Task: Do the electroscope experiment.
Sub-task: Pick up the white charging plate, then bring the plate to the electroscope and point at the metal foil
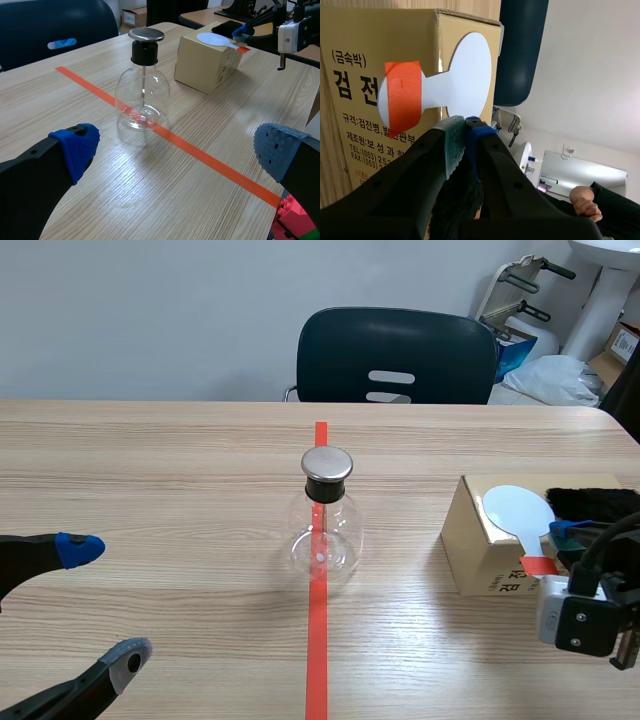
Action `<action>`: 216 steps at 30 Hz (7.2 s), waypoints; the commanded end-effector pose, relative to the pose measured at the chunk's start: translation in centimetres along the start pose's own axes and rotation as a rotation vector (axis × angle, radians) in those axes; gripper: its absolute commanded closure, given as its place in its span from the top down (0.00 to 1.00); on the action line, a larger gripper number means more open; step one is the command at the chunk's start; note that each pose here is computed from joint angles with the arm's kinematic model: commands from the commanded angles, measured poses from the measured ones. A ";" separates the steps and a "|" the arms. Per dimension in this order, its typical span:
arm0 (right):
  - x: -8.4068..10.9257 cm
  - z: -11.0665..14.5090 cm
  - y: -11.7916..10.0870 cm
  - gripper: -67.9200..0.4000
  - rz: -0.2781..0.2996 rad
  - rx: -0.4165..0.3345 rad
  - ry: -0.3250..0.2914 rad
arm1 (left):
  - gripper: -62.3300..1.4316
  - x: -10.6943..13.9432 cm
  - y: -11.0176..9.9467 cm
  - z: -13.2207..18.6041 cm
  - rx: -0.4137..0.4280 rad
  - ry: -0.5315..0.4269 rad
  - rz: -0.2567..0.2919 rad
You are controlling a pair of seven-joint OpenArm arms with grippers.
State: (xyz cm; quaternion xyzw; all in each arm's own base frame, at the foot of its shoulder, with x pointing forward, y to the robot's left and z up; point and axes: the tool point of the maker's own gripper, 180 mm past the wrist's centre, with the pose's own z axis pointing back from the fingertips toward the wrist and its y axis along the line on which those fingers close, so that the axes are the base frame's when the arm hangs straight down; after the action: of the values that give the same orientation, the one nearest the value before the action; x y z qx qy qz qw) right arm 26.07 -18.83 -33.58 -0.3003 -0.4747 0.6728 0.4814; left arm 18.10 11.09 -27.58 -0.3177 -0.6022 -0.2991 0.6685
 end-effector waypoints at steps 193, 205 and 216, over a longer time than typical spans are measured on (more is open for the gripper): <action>-3.5 11.2 -14.7 0.02 0.189 -0.696 0.240 | 0.05 0.1 6.1 -3.4 0.074 0.081 -0.135; -4.0 11.5 -15.2 0.02 0.147 -0.729 0.254 | 0.05 -3.4 6.2 -10.3 0.026 0.091 -0.143; -4.3 8.5 -17.5 0.02 0.132 -0.721 0.200 | 0.05 -6.5 5.8 -13.4 0.072 0.129 -0.150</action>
State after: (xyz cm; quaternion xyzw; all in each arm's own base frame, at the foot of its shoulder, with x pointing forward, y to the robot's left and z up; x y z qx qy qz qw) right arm 26.20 -24.59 -15.56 -0.5394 -0.6019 0.4645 0.3619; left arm 29.74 4.54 -36.65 -0.2226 -0.5750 -0.3478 0.7063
